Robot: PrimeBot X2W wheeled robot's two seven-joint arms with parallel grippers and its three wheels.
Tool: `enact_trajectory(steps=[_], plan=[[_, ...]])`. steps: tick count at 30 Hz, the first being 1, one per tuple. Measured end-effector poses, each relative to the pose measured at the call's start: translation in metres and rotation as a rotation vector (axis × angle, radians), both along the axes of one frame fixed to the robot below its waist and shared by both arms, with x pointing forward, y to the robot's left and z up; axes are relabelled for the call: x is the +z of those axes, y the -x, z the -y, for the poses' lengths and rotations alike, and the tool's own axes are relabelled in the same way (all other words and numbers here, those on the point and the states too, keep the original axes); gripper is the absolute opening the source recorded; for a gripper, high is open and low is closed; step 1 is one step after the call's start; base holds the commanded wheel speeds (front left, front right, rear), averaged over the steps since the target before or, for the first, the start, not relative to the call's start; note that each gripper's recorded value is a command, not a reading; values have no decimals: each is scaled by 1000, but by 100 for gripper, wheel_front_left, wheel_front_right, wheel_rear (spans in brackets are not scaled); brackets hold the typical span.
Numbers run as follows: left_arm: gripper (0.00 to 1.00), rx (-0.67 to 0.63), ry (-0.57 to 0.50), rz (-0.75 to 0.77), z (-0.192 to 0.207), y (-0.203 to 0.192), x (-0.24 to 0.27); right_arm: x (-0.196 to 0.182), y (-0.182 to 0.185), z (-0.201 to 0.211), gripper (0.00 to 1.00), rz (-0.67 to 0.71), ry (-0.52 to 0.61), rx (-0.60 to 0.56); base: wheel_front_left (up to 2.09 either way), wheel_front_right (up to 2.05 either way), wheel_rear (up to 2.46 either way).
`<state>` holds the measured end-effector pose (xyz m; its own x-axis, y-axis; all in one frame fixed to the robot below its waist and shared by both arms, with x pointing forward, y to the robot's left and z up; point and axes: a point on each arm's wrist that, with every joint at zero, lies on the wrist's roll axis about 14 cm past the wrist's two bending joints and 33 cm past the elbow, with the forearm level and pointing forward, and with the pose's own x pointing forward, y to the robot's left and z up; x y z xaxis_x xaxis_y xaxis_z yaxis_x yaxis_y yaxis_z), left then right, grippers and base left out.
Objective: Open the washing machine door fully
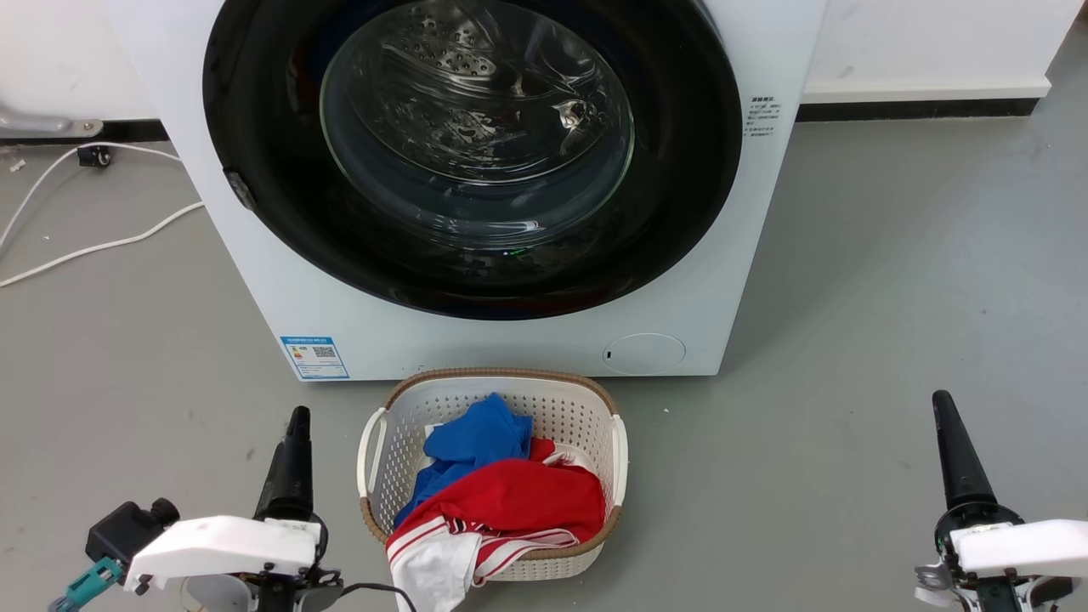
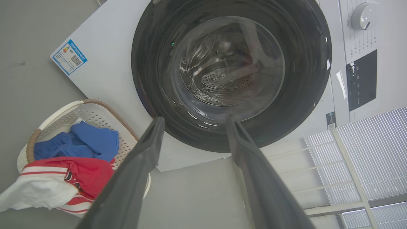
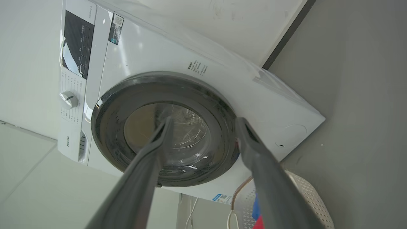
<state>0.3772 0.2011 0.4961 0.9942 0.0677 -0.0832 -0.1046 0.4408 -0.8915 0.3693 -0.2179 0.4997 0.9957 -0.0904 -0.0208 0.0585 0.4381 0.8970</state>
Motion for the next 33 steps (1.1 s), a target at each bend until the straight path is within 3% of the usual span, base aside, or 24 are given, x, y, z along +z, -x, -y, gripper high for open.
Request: enact_trajectory(steps=[17,33], plan=[[100,-9,-365,-19,7,3,5,14,5,-13,100,26,409,39,0,0,0],[100,-30,-606,11,15,7,12,17,12,-19,100,41,660,51,0,0,0]])
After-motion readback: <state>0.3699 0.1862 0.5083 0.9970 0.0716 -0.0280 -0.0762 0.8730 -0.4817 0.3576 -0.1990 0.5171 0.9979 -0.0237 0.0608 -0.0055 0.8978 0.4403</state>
